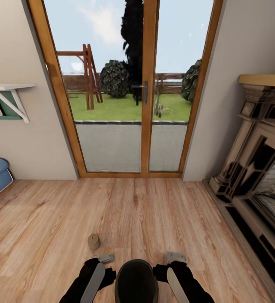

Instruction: Place each of the two pumpkins and all three candles from the living room inside a cabinet in the living room (use any cabinet), then make sure every cabinet is closed, and position the cauldron so it is next to a table in the living room.

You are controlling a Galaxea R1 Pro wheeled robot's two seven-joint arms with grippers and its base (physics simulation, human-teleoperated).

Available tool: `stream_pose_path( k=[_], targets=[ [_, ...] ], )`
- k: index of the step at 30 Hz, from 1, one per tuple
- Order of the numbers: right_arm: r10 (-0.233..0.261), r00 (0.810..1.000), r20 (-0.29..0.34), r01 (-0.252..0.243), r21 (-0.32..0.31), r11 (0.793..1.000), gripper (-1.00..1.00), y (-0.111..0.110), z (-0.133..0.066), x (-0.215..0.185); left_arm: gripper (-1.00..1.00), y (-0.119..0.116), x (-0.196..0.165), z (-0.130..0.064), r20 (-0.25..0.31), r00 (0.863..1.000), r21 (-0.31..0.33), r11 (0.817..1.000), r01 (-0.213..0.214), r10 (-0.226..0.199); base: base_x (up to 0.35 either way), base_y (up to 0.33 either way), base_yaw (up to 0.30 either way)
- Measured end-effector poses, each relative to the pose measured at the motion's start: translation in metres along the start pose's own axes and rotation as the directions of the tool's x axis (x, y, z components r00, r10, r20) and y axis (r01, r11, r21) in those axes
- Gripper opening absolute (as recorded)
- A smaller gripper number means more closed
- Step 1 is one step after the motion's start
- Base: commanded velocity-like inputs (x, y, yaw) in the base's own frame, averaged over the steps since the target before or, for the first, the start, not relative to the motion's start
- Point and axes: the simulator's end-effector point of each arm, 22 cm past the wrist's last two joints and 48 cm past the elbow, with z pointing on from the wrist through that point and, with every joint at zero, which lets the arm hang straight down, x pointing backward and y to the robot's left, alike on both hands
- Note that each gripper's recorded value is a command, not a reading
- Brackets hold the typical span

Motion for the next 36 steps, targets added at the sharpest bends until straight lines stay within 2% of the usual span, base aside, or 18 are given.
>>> stream_pose_path(
  k=[7, 13, 21, 29, 36],
  targets=[
    [0.004, 1.0, 0.021, -0.004, 0.008, 1.0, 1.0, -0.002, 0.016, 0.003, 1.0, -0.016, 0.0, 0.016, 0.028, 0.999, 0.079, 0.997, 0.017, -0.02, 0.0, 0.0, 0.0],
    [0.004, 1.0, 0.024, -0.005, 0.01, 1.0, 1.0, -0.004, 0.026, 0.007, 1.0, -0.021, -0.006, 0.024, 0.06, 0.997, 0.107, 0.994, 0.031, -0.037, 0.0, 0.0, 0.0],
    [0.004, 1.0, 0.026, -0.004, 0.012, 1.0, 1.0, -0.007, 0.04, 0.011, 1.0, -0.042, -0.026, 0.029, 0.094, 0.995, 0.197, 0.98, 0.021, -0.04, 0.0, 0.0, 0.0],
    [0.017, 0.998, 0.062, -0.018, 0.017, 1.0, 1.0, -0.01, 0.054, 0.01, 1.0, -0.045, -0.024, 0.042, 0.096, 0.995, 0.207, 0.978, 0.018, -0.039, 0.0, 0.0, 0.0],
    [0.019, 0.998, 0.068, -0.021, 0.02, 1.0, 1.0, -0.012, 0.067, 0.016, 1.0, -0.045, -0.022, 0.055, 0.103, 0.994, 0.209, 0.978, 0.022, -0.044, 0.0, 0.0, 0.0]
  ],
)
